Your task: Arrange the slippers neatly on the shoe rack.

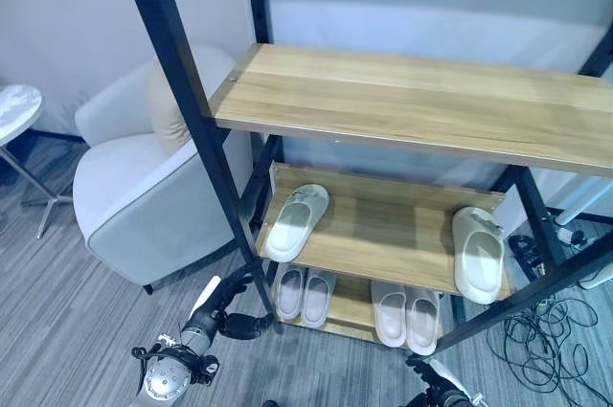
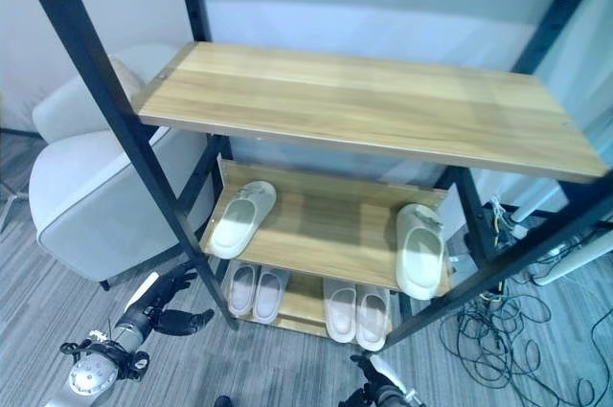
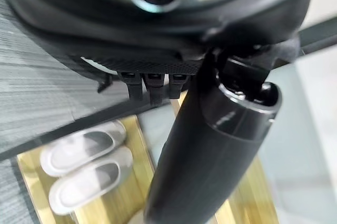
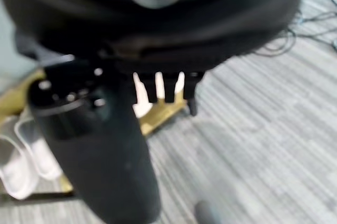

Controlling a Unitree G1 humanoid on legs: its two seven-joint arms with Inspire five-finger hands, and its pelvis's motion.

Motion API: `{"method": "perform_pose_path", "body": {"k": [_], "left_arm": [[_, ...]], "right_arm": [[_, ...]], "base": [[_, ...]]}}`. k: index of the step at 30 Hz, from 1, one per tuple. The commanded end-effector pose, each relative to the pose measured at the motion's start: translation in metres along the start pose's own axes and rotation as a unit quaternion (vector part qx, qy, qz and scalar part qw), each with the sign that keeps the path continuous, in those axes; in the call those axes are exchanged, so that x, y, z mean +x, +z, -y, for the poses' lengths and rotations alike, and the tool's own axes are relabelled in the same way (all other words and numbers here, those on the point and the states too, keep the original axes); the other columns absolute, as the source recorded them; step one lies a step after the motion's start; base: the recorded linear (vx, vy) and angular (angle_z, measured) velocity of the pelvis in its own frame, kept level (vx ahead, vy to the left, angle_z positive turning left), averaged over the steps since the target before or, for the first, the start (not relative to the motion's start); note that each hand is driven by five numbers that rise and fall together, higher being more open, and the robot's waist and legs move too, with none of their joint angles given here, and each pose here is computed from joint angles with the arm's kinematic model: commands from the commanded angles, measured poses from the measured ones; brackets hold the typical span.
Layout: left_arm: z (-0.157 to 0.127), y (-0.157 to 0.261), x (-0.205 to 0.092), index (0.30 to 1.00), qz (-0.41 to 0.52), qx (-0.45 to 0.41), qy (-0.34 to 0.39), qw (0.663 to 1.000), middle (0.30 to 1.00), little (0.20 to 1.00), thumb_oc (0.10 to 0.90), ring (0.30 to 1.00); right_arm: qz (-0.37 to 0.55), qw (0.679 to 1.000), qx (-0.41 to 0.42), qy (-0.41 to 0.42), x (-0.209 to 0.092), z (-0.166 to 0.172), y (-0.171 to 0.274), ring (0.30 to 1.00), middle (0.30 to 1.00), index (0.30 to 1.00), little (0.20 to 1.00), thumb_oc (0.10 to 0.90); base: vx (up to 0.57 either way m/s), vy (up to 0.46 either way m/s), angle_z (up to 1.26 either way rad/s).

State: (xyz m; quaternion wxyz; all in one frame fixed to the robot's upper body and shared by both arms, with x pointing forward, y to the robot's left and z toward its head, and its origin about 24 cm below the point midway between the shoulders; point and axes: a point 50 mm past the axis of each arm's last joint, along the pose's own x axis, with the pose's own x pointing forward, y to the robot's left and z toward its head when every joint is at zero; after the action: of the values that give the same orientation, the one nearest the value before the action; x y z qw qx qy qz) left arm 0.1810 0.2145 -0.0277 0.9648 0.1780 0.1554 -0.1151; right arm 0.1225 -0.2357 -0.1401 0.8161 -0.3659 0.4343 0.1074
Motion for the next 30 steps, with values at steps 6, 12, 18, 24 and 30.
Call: {"method": "perform_pose_path", "body": {"k": [6,12,18,24,30], "left_arm": [[-0.008,0.080,0.021,0.900,0.192,0.018,0.038,0.981,0.900,0.900,0.800,0.900],[-0.013,0.098,0.033,0.900,0.222,0.064,0.090,0.969,0.900,0.900,0.800,0.900],[-0.023,0.135,0.058,0.900,0.271,0.121,0.145,0.944,0.900,0.900,0.800,0.900],[-0.034,0.144,0.065,0.900,0.275,0.195,0.163,0.927,0.900,0.900,0.800,0.900],[-0.047,0.154,0.075,0.900,0.271,0.273,0.184,0.904,0.900,0.900,0.800,0.900]], "right_arm": [[0.084,0.994,0.005,-0.073,0.004,0.038,0.036,0.900,0.900,0.900,0.900,0.800],[0.079,0.994,0.005,-0.069,0.002,0.033,0.032,0.900,0.900,0.900,0.900,0.800],[0.075,0.996,0.017,-0.053,-0.003,0.023,0.024,0.900,0.900,0.900,0.900,0.800],[0.084,0.995,0.009,-0.044,-0.003,0.020,0.027,0.900,0.900,0.900,0.900,0.800],[0.086,0.995,-0.001,-0.043,-0.004,0.022,0.026,0.900,0.900,0.900,0.900,0.800]], "base": [[0.01,-0.045,-0.21],[0.04,0.002,-0.14],[0.06,0.034,0.03],[0.04,0.028,-0.07],[0.01,0.017,-0.02]]}}
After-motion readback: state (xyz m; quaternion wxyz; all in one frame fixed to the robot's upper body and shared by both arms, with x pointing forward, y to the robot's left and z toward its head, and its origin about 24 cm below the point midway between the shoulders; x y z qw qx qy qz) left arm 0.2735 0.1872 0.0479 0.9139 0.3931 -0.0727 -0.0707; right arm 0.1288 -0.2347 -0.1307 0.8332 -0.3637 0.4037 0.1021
